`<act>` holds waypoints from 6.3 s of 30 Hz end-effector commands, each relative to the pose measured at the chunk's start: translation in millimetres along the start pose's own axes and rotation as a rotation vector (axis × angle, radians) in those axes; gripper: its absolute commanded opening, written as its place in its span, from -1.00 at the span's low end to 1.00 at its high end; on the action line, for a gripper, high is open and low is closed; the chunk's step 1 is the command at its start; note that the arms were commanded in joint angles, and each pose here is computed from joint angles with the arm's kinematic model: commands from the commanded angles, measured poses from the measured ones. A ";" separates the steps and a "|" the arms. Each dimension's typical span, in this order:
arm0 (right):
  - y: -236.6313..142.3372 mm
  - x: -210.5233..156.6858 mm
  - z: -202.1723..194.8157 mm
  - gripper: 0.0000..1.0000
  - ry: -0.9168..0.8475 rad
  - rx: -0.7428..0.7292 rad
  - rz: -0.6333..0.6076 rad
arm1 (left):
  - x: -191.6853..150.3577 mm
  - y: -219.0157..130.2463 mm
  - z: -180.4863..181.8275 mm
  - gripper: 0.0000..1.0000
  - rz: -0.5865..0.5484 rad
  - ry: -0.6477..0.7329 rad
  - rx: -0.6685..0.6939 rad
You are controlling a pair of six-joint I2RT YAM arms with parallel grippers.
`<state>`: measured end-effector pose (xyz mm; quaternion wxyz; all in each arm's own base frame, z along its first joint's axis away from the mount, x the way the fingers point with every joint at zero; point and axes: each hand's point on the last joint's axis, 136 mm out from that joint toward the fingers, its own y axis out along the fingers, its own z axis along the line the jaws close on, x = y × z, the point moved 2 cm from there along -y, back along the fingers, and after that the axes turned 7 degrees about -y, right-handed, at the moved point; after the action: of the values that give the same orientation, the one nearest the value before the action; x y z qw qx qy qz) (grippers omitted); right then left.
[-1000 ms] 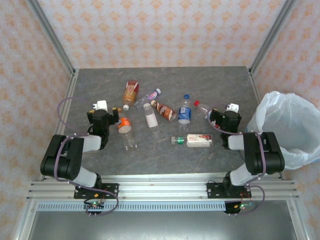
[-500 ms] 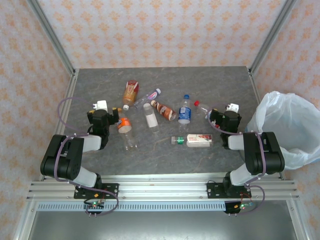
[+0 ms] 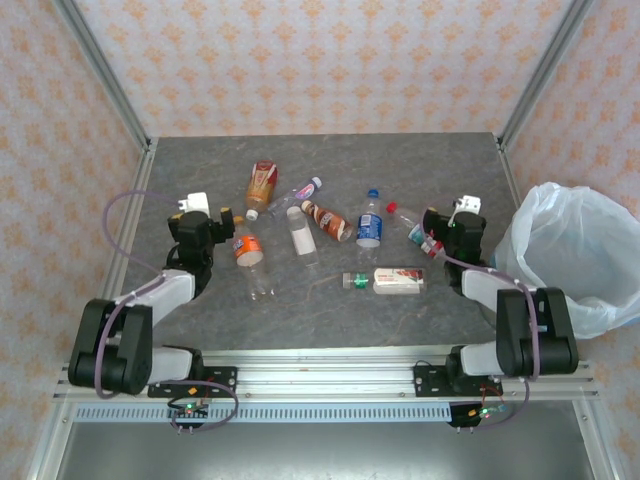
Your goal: Put the plastic bottles in the bin
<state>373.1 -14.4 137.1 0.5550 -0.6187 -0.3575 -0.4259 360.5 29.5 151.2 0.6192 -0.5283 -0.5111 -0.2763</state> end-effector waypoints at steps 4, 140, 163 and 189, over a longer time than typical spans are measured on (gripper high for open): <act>-10.4 20.7 21.9 0.98 0.106 0.127 0.086 | 20.4 -24.1 30.2 1.00 0.058 -0.209 0.214; -132.7 187.1 155.6 -1.00 0.133 0.480 0.094 | -5.7 -206.5 -257.5 1.00 0.318 0.057 -0.991; -345.7 303.8 -82.1 -1.00 0.098 -0.406 -0.614 | -11.1 -140.6 -200.6 1.00 0.178 -0.145 -0.623; -231.7 209.6 -159.4 -1.00 -0.041 -1.074 -0.204 | -22.5 -127.1 -192.5 1.00 0.246 -0.158 -0.594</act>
<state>213.1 -140.3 448.0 0.1228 -0.7612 -0.1884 -0.6083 302.7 -198.1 191.4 0.4149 -0.7726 -0.3730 -0.3030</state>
